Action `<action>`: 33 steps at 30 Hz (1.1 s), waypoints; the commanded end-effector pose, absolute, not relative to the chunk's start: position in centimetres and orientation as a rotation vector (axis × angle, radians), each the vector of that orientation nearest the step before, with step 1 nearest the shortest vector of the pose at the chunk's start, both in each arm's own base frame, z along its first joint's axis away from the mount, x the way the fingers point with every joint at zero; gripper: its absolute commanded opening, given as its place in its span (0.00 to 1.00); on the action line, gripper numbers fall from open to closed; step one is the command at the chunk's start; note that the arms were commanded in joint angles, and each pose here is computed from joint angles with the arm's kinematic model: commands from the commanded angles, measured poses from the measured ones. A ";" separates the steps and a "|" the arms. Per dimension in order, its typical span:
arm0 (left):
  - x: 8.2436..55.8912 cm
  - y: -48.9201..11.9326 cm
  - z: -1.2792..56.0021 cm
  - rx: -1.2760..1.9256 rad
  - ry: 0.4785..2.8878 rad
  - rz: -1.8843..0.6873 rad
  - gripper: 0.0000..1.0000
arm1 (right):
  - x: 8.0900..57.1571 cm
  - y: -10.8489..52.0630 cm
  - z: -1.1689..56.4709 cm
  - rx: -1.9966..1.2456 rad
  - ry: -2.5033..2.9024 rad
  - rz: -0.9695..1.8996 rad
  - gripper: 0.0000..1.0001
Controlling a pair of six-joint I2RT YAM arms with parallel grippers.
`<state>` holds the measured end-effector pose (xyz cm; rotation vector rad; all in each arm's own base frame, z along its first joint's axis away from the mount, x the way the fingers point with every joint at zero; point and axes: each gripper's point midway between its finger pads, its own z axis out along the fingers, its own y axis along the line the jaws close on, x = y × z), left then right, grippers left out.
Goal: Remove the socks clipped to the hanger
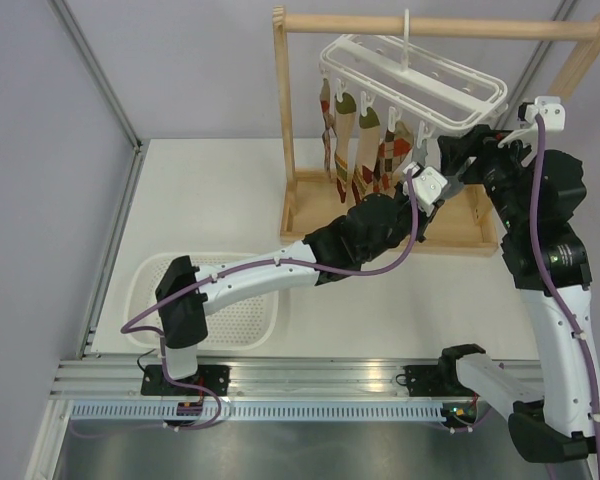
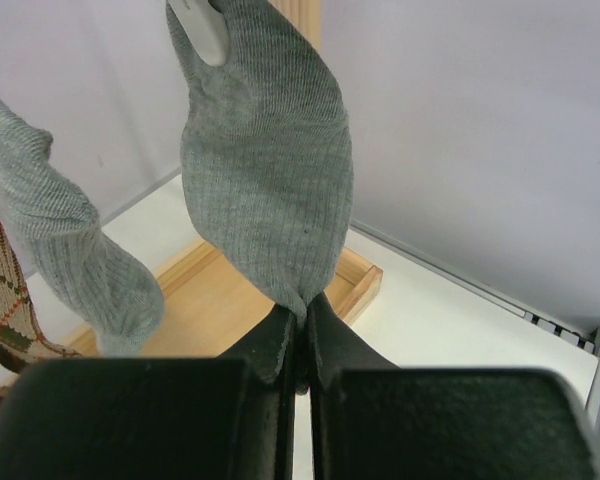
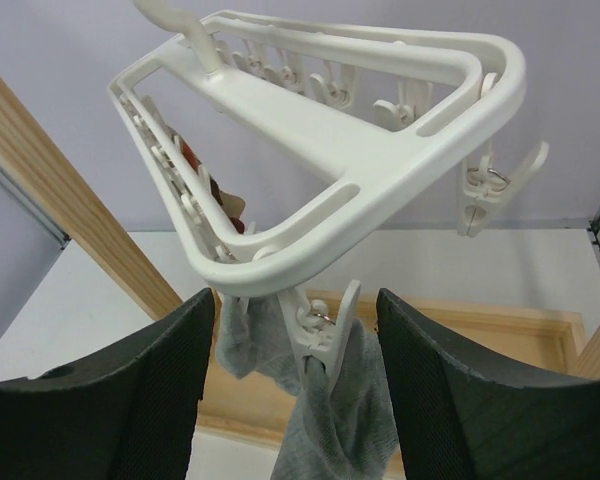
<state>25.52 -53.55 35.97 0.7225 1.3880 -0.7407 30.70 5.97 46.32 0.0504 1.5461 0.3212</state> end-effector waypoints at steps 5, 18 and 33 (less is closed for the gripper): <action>25.3 -53.9 37.2 0.724 1.351 -0.719 0.02 | 32.5 5.0 46.7 0.109 1.528 0.207 0.70; 25.2 -53.8 37.0 0.731 1.352 -0.719 0.02 | 30.9 1.7 47.2 0.282 1.410 -0.008 0.66; 25.1 -53.9 36.7 0.730 1.358 -0.720 0.02 | 31.9 2.4 47.0 0.263 1.413 -0.060 0.40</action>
